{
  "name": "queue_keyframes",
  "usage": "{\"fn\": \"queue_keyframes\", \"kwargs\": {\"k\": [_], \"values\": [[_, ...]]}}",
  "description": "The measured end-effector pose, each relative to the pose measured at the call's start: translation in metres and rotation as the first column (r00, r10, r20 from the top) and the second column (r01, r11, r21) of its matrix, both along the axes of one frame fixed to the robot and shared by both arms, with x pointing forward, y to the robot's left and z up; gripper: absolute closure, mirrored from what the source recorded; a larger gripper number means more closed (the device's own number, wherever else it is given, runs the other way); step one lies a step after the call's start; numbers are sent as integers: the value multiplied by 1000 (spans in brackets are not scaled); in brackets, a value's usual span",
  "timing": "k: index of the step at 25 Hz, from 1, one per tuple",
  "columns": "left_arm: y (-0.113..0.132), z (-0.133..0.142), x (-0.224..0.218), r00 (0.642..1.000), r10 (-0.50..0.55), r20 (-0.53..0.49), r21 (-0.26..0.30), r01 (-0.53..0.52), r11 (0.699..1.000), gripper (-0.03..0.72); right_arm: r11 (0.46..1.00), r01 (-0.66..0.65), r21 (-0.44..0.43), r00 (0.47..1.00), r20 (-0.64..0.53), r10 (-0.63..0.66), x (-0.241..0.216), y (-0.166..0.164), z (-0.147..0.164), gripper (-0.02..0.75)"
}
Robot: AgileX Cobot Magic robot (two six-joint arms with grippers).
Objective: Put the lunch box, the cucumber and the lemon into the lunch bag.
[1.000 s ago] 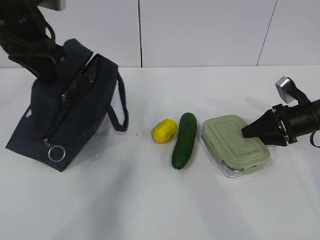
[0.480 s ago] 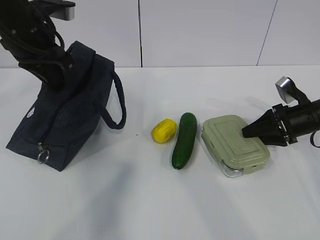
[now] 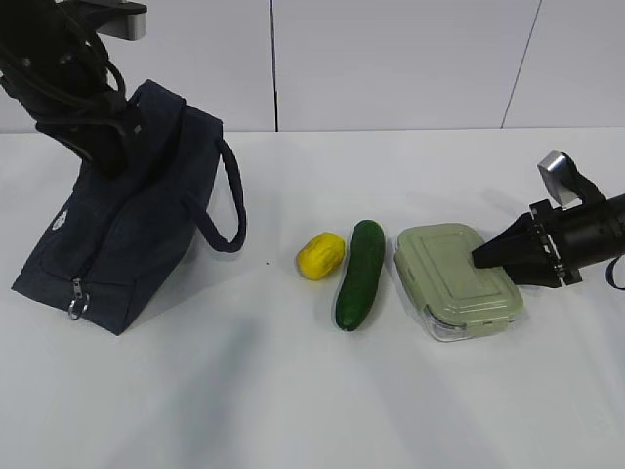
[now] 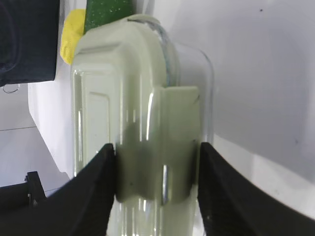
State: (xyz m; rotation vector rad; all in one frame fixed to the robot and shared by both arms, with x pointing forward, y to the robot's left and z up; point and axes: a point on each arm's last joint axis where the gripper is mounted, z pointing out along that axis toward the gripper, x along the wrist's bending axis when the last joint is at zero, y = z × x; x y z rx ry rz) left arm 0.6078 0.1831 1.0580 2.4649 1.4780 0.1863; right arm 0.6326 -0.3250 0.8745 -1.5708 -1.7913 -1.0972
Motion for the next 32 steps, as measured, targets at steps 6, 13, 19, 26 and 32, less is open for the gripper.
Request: {"fn": "queue_keyframes", "kwargs": {"k": [6, 13, 19, 26, 32], "values": [[0, 0, 0, 1000, 0, 0, 0, 0, 1000, 670, 999, 37, 12, 999, -24, -36, 2, 0, 1, 360], [0, 0, 0, 1000, 0, 0, 0, 0, 1000, 670, 998, 68, 16, 997, -37, -68, 3, 0, 1, 378], [0, 0, 0, 1000, 0, 0, 0, 0, 1000, 670, 996, 92, -7, 996, -20, -92, 5, -2, 7, 378], [0, 0, 0, 1000, 0, 0, 0, 0, 1000, 670, 992, 124, -36, 992, 29, -123, 7, -3, 26, 378], [0, 0, 0, 1000, 0, 0, 0, 0, 1000, 670, 988, 150, -20, 988, 41, -149, 8, -2, 39, 378]]}}
